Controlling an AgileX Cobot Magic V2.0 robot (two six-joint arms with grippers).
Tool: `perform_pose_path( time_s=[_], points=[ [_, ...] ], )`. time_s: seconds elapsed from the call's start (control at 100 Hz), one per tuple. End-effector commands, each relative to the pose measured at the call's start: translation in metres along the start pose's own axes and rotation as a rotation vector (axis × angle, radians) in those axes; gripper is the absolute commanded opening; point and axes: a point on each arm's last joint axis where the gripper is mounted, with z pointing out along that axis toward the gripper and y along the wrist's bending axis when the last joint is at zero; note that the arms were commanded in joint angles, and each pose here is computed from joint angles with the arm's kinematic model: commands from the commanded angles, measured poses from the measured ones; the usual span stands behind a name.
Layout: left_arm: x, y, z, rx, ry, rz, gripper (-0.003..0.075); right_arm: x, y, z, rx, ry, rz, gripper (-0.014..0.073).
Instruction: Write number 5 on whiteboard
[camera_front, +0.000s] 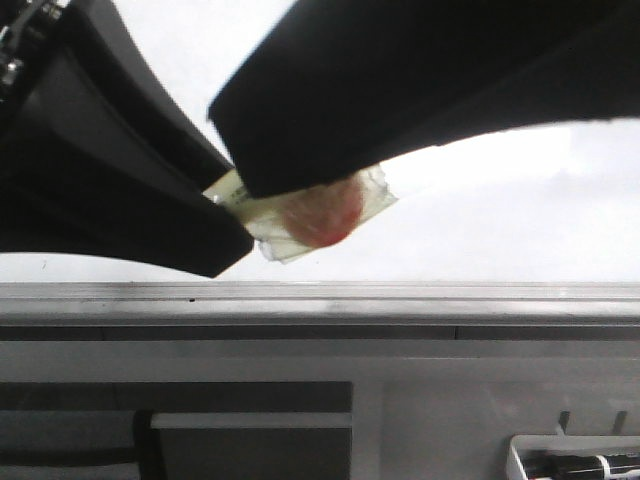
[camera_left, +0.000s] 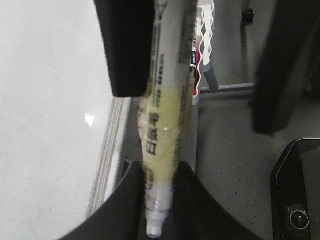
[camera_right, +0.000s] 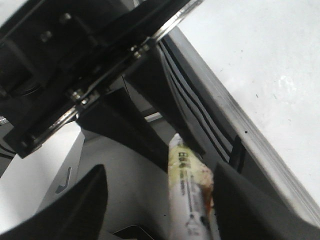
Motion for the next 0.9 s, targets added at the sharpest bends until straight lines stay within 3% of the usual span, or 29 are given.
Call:
perform_pose_path(
  time_s=[0.0,0.2,0.46,0.53,0.68,0.73,0.89],
  points=[
    [-0.016,0.008,-0.01,-0.07,-0.095,-0.001,-0.002,-0.013,-0.001,-0.001,0.013,-0.053,0.019,0.0251],
    [-0.018,0.01,-0.01,-0.091,-0.112,-0.001,-0.002,-0.01,-0.002,0.004,0.005,-0.027,0.023,-0.007],
    [-0.022,0.014,-0.011,-0.122,-0.165,-0.075,0.0013,-0.01,-0.004,0.004,0.026,-0.033,0.01,-0.0062],
    [-0.022,0.012,-0.011,-0.106,-0.163,-0.101,0.0107,-0.012,-0.005,0.002,0.053,-0.047,-0.016,-0.0062],
    [-0.025,0.013,-0.022,-0.12,-0.21,-0.16,0.0417,-0.014,-0.007,-0.001,0.075,-0.061,-0.042,-0.0062],
    [-0.026,0.013,-0.029,-0.136,-0.236,-0.167,0.0466,-0.014,-0.006,-0.003,0.08,-0.066,-0.057,-0.0062],
    [-0.024,0.017,-0.065,-0.215,-0.339,-0.268,0.0395,-0.02,-0.011,-0.01,0.15,-0.124,-0.078,-0.0062]
  ],
)
